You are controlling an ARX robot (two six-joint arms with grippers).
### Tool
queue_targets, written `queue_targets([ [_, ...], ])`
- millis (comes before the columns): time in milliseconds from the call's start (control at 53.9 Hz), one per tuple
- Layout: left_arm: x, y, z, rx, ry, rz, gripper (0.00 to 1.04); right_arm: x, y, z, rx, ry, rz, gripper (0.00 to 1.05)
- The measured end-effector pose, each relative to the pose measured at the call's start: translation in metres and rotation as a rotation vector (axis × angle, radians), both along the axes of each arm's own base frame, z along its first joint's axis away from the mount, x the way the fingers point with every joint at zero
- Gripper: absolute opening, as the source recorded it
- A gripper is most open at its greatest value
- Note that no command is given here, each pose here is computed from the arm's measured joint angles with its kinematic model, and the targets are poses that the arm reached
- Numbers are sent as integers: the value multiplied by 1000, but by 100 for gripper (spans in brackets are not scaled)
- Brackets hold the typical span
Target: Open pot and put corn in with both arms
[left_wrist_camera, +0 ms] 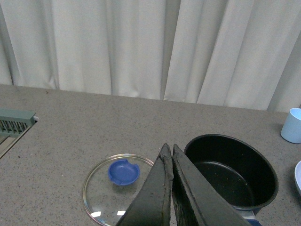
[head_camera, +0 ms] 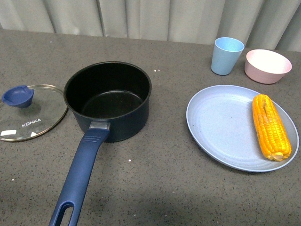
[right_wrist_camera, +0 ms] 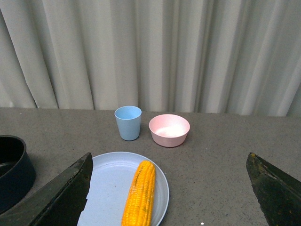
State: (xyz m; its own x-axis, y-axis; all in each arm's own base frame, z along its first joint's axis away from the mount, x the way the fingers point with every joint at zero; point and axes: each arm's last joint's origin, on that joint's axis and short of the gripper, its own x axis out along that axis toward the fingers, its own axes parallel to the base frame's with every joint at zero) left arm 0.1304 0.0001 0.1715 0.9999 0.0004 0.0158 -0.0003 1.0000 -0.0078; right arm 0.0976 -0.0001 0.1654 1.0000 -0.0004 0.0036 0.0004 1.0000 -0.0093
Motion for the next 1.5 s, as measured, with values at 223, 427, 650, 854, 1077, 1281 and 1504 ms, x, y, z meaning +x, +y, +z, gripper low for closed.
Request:
queue_targets([
  [223,-7,0,2,0,-5,0,4,0,0,0,0,0,0,95],
  [427,-13,0,2,0,-8,0,4,0,0,0,0,0,0,95],
  [650,-18,0,2,0,-8,0,4,0,0,0,0,0,0,95],
  [854,-21,0,2,0,-8,0,4,0,0,0,0,0,0,95],
  [1077,-30,0,-3,0,27,0,4,0,0,0,0,0,0,95],
  [1281,-34,0,-2,0,0,0,4,0,0,0,0,0,0,95],
  [1504,-34,0,-1,0,-1,0,43,21,-3,3,-169,231,-27,95],
])
